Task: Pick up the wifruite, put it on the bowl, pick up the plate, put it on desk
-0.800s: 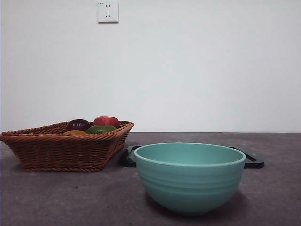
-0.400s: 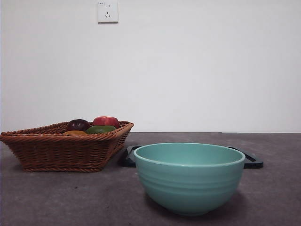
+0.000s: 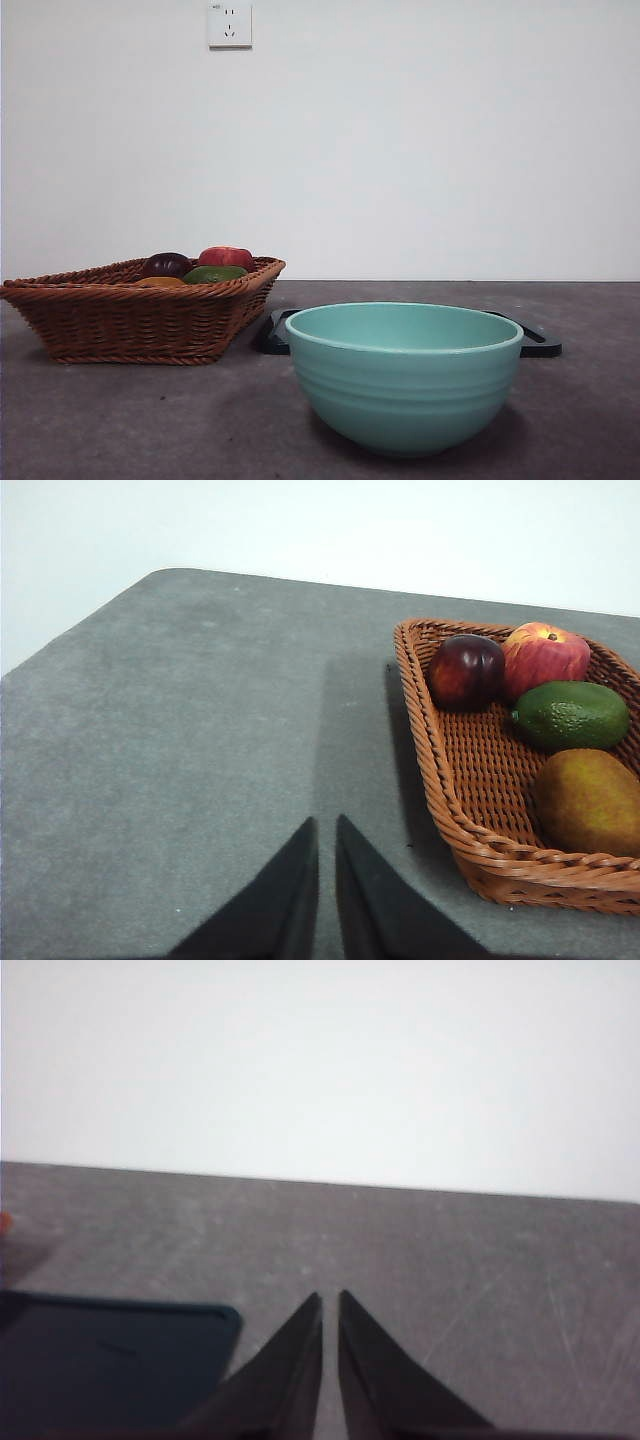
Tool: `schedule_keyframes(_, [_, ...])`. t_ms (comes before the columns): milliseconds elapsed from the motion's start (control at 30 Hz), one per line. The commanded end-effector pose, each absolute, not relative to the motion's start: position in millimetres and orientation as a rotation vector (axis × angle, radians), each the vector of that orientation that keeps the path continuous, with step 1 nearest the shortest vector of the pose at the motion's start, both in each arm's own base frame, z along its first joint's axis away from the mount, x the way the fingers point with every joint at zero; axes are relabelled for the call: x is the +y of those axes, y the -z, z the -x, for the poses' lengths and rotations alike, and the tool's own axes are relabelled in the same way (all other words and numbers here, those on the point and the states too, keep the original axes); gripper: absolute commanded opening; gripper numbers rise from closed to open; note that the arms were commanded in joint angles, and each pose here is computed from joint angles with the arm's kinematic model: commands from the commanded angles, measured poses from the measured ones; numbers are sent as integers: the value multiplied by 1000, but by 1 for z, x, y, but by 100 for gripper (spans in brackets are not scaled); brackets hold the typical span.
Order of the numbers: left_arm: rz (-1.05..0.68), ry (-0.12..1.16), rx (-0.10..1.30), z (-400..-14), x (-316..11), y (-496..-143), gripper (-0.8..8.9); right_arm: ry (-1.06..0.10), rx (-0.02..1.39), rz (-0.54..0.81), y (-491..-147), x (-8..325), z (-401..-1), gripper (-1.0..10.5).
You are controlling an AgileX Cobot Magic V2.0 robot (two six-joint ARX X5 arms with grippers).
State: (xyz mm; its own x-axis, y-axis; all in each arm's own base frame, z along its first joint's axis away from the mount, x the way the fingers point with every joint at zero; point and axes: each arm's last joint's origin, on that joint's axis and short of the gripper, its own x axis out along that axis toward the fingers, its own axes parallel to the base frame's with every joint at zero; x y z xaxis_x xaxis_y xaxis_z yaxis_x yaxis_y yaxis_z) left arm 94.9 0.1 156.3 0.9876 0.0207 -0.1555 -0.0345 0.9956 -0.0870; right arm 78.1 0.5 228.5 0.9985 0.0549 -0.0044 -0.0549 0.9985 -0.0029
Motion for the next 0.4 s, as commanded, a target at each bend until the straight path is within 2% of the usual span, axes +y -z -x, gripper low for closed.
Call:
schedule_keyframes(33, [92, -32, 178, -96, 0, -149, 26, -51, 26, 8, -206, 0, -87, 23])
schedule_keyframes(200, [92, -32, 178, -96, 0, -149, 26, -27, 84, 3, -175, -1, -92, 23])
schedule_keyframes(400, [92, -32, 178, -96, 0, -149, 26, -22, 91, -4, -158, -1, -97, 23])
